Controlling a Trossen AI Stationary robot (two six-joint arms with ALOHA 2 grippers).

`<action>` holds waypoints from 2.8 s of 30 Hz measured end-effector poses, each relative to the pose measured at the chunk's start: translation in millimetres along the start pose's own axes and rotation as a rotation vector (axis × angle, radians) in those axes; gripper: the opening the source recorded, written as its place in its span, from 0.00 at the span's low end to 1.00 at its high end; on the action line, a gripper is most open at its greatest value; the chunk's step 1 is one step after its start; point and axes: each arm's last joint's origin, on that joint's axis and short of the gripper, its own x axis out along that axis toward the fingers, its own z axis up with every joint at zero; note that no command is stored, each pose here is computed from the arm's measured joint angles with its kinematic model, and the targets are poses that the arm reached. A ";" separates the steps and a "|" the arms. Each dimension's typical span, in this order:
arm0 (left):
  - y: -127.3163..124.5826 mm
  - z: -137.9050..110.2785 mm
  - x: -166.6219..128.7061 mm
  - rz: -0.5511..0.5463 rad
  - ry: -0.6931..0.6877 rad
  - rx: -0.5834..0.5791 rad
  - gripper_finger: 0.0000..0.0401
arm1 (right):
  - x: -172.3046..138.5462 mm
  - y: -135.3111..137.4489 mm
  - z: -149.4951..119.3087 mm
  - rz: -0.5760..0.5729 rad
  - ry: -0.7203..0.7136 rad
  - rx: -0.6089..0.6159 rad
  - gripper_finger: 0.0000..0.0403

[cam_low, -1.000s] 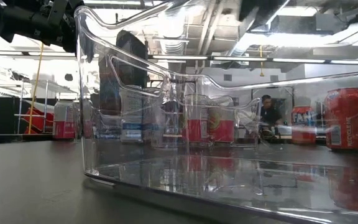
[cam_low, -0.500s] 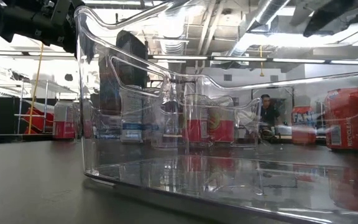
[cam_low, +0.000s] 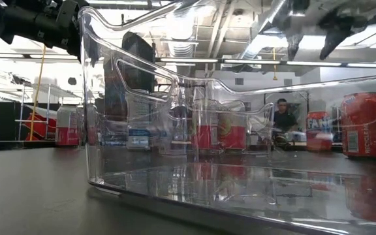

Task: Sort soda cans
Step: Put the top left pink-white soda can in the middle transparent bin

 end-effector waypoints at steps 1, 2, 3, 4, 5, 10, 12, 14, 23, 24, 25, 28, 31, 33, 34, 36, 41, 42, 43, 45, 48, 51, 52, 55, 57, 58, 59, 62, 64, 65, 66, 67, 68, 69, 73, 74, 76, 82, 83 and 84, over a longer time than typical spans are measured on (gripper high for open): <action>0.0 0.0 0.0 0.000 0.000 0.001 0.00 | 6.8 -1.3 6.4 -0.032 0.004 0.033 0.96; 0.0 0.0 0.0 0.000 0.000 0.001 0.00 | 14.3 -3.2 13.6 -0.067 0.008 0.067 0.96; 0.0 0.0 0.0 0.000 0.000 0.001 0.00 | 21.3 -5.5 20.2 -0.099 0.012 0.092 0.96; 0.0 -0.1 0.0 0.000 0.001 0.001 0.00 | 28.5 -7.9 27.0 -0.129 0.016 0.125 0.96; 0.0 -0.1 0.0 0.000 0.001 0.002 0.00 | 35.4 -10.1 33.3 -0.152 0.023 0.153 0.96; 0.0 -0.1 0.0 0.000 0.001 0.016 0.00 | 67.3 -14.7 64.3 -0.146 0.063 0.269 0.96; 0.0 -0.1 0.0 0.000 0.001 0.019 0.00 | 79.6 -17.1 75.3 -0.139 0.075 0.308 0.96; 0.0 -0.1 0.0 0.000 0.001 0.030 0.00 | 92.4 -20.5 83.4 -0.158 0.096 0.340 0.96; 0.0 -0.7 0.1 0.000 0.007 0.069 0.00 | 169.4 -30.2 95.3 -0.345 0.298 0.362 0.96; 0.0 -0.6 0.1 0.000 0.006 0.074 0.00 | 176.6 -30.8 96.1 -0.354 0.310 0.363 0.96; 0.0 -0.5 0.1 0.001 0.005 0.078 0.00 | 183.1 -31.5 97.1 -0.357 0.321 0.366 0.96; -0.1 1.0 0.1 0.001 -0.011 0.099 0.00 | 201.5 -37.3 98.4 -0.393 0.361 0.372 0.96; 0.0 3.8 0.0 0.004 -0.040 0.113 0.00 | 209.4 -42.3 99.7 -0.416 0.370 0.390 0.96; 0.0 5.7 -0.2 0.005 -0.058 0.123 0.00 | 205.5 -44.8 102.1 -0.407 0.356 0.405 0.96; 0.0 6.3 -0.1 0.006 -0.065 0.133 0.00 | 203.2 -45.1 103.1 -0.399 0.348 0.410 0.96; 0.0 6.9 -0.2 0.007 -0.071 0.154 0.00 | 199.4 -46.1 104.9 -0.386 0.334 0.418 0.96; 3.0 10.7 1.9 0.017 -0.105 0.184 0.00 | 187.5 -45.7 106.2 -0.356 0.309 0.411 0.96; 4.5 11.5 3.3 0.018 -0.097 0.184 0.00 | 185.6 -44.1 105.8 -0.348 0.306 0.404 0.96; 6.0 13.2 5.3 0.014 -0.092 0.184 0.00 | 183.1 -42.0 105.5 -0.336 0.300 0.399 0.96; 8.6 14.9 10.1 -0.013 -0.066 0.171 0.00 | 179.2 -38.3 105.0 -0.312 0.291 0.378 0.96; 12.4 6.7 20.4 -0.031 0.004 0.148 0.00 | 175.0 -32.9 104.8 -0.276 0.274 0.346 0.96; 16.9 0.2 29.5 -0.011 0.046 0.129 0.00 | 170.2 -26.0 107.3 -0.215 0.233 0.289 0.96; 18.1 -0.7 31.8 -0.005 0.048 0.127 0.00 | 168.3 -22.7 108.0 -0.189 0.218 0.261 0.96; 20.4 -2.8 36.8 0.007 0.051 0.124 0.00 | 162.6 -10.6 110.0 -0.102 0.167 0.139 0.96; 21.5 -2.0 37.8 0.016 0.040 0.124 0.00 | 159.1 -3.5 110.0 -0.053 0.145 0.050 0.96; 21.8 -1.6 37.9 0.019 0.037 0.126 0.00 | 157.0 0.5 108.9 -0.028 0.143 0.005 0.96; 22.2 -1.8 37.6 0.021 0.040 0.129 0.00 | 153.9 3.9 107.9 -0.007 0.145 -0.036 0.96; 22.3 -1.9 34.2 0.023 0.055 0.124 0.00 | 141.6 16.6 103.6 0.044 0.128 -0.145 0.95; 22.5 1.0 29.0 0.044 0.064 0.110 0.00 | 131.9 25.7 101.0 0.071 0.102 -0.203 0.94; 23.1 4.5 25.9 0.071 0.073 0.103 0.00 | 127.0 29.9 99.9 0.082 0.085 -0.230 0.94; 24.0 8.6 22.5 0.109 0.090 0.100 0.00 | 122.0 34.5 99.0 0.094 0.063 -0.254 0.93; 25.1 12.3 18.4 0.154 0.116 0.101 0.01 | 117.4 39.0 98.3 0.108 0.040 -0.280 0.93; 26.2 15.4 13.9 0.202 0.143 0.100 0.03 | 112.9 43.2 97.7 0.123 0.017 -0.306 0.93; 27.4 18.4 9.6 0.252 0.168 0.095 0.05 | 108.6 47.0 97.2 0.138 -0.003 -0.334 0.93; 31.3 36.9 -5.1 0.429 0.213 0.071 0.19 | 94.2 60.0 96.8 0.206 -0.075 -0.397 0.92; 32.5 45.2 -8.7 0.483 0.210 0.066 0.23 | 91.5 63.2 95.9 0.223 -0.090 -0.403 0.92; 35.9 62.9 -15.5 0.629 0.202 0.046 0.32 | 86.6 68.7 94.4 0.254 -0.118 -0.413 0.92; 56.2 114.3 -22.1 0.970 0.218 -0.078 0.53 | 70.6 84.7 91.4 0.338 -0.222 -0.433 0.92; 61.4 119.1 -19.4 0.987 0.248 -0.103 0.55 | 67.6 87.0 90.3 0.345 -0.238 -0.433 0.92; 66.7 122.0 -16.5 1.000 0.293 -0.127 0.57 | 65.1 88.8 89.1 0.352 -0.249 -0.434 0.92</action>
